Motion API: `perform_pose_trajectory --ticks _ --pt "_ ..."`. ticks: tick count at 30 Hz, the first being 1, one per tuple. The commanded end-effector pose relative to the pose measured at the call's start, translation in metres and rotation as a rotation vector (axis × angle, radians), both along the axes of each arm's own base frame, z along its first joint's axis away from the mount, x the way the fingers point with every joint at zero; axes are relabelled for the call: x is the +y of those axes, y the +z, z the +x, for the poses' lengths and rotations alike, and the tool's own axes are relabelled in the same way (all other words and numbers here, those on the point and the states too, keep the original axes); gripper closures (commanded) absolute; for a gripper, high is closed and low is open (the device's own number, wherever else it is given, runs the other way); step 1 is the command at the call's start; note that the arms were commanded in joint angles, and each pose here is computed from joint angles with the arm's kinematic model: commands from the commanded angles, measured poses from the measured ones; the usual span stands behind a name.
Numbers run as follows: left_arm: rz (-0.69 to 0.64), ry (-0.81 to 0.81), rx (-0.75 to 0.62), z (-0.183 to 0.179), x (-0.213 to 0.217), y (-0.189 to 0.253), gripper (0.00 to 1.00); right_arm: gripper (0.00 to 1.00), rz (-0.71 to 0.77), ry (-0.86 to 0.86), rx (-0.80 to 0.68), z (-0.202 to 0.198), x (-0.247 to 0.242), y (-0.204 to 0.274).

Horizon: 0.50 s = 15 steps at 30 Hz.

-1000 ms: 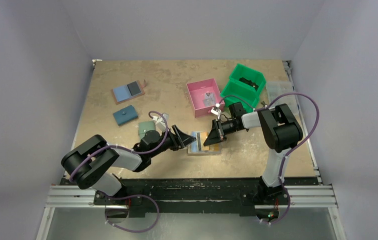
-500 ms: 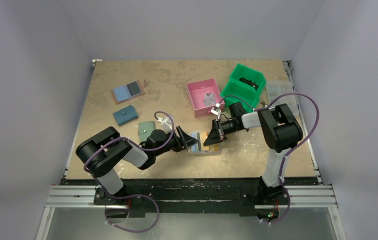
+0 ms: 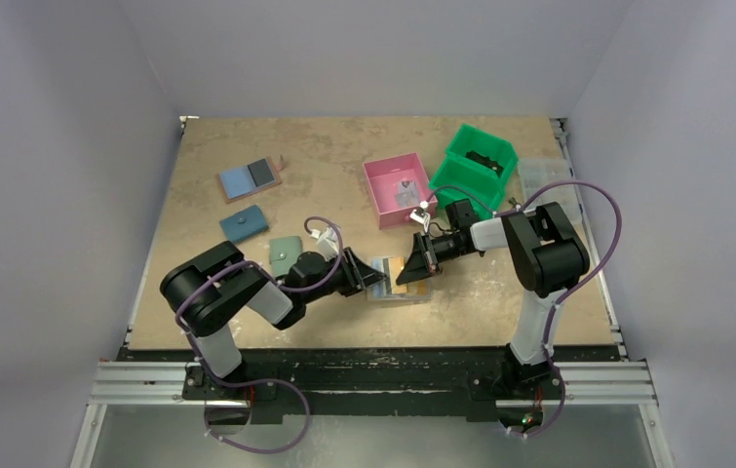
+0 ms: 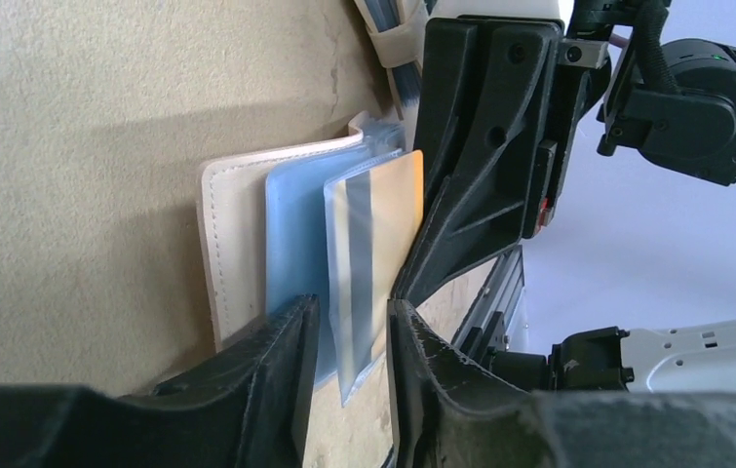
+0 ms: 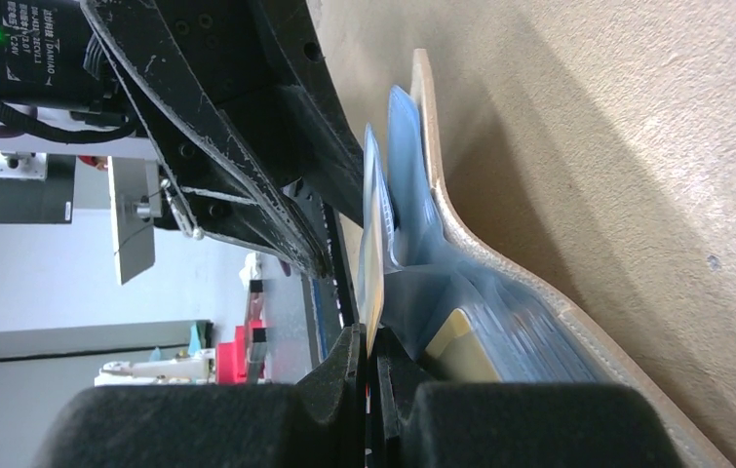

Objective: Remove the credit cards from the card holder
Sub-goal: Remove the credit card from the card holder.

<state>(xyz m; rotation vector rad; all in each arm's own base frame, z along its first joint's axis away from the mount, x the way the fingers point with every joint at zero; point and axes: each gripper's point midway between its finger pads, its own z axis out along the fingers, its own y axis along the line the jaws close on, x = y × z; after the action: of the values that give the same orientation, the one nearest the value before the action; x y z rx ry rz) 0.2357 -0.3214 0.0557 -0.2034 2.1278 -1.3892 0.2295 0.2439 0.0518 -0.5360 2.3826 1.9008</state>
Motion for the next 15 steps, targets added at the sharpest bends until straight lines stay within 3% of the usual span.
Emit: perform_pose_trajectory --ticks 1,5,6,15 --pt "-0.083 -0.011 -0.052 0.007 -0.006 0.022 0.71 1.00 0.068 0.024 -0.031 0.004 0.002 0.014" --pt "-0.148 -0.029 -0.063 0.006 -0.006 0.029 0.98 1.00 0.063 0.023 -0.028 0.004 0.002 0.013" --pt "-0.165 -0.031 -0.060 0.005 -0.005 0.030 1.00 1.00 0.062 0.022 -0.028 0.005 0.002 0.013" --pt "-0.173 0.000 -0.038 0.003 0.009 0.023 1.00 1.00 0.003 -0.009 -0.036 0.011 -0.002 0.002"
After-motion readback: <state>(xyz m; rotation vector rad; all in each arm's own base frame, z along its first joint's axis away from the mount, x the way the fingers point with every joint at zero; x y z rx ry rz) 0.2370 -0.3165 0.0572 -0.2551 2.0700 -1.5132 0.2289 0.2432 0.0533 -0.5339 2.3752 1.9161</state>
